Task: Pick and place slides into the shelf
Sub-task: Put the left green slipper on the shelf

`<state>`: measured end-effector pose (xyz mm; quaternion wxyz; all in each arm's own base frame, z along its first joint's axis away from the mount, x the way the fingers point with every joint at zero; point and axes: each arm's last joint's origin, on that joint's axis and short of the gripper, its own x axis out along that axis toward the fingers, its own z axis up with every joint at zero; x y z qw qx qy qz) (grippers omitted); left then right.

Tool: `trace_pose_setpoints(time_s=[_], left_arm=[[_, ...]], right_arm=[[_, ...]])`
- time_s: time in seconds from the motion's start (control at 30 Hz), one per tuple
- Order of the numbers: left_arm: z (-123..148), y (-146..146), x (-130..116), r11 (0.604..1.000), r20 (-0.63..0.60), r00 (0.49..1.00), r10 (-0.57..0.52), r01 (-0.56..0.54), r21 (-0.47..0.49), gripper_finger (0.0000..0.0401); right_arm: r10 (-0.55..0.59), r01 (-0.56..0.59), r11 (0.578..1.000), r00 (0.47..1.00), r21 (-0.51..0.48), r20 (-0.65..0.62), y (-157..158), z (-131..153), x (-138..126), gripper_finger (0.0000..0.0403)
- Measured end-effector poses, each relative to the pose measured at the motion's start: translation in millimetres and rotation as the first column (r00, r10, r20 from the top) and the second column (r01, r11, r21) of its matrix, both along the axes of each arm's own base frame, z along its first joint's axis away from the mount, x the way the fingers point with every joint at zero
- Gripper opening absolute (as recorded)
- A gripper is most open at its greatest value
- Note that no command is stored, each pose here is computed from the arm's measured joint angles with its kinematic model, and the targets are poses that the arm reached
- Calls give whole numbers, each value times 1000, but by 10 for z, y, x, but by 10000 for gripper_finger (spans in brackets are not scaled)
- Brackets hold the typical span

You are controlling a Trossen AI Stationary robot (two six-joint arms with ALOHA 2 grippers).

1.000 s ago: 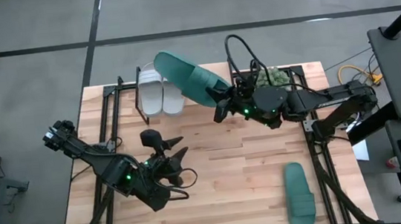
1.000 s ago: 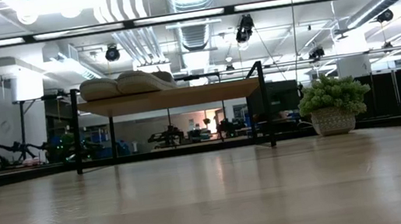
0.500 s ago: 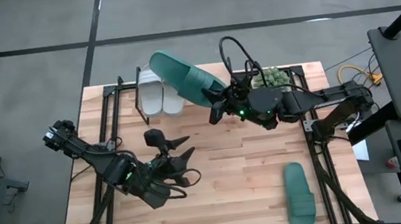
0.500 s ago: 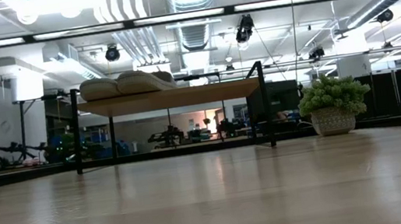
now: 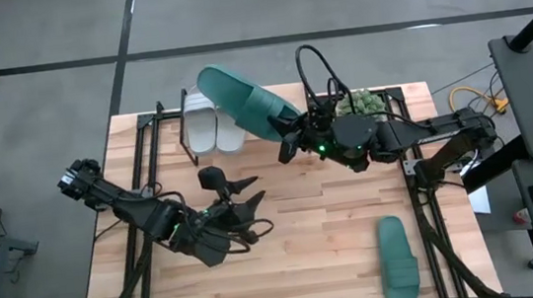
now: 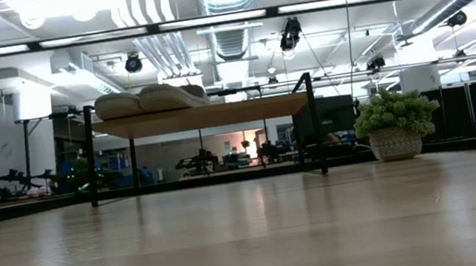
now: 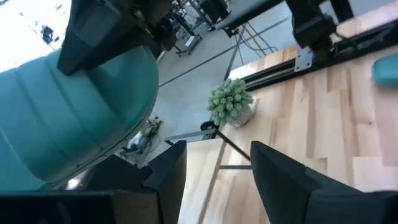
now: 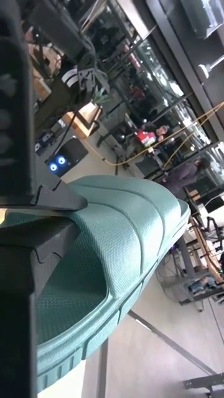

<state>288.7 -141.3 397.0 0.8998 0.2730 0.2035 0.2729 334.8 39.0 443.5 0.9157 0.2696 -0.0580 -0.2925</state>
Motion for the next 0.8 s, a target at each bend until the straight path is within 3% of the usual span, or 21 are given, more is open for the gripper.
trace_pose_setpoints(time_s=[0.17, 0.43, 0.6, 0.8], left_arm=[[-131, 22, 97, 993, -85, 996, -26, 35, 108, 163], [-310, -49, 364, 932, -255, 966, -35, 124, 341, 163], [-335, -25, 467, 906, -269, 963, 33, 85, 415, 163], [-282, 144, 499, 900, -237, 960, 149, -32, 436, 163]], right_arm=[[0, 0, 1000, 1000, 1, 2, -1, 0, 1, 15], [-1, 0, 1000, 1000, 6, 28, -1, 23, 2, 15], [7, -8, 999, 999, 31, 47, 1, 26, 1, 15], [20, -22, 999, 999, 31, 47, 4, 25, 4, 15]])
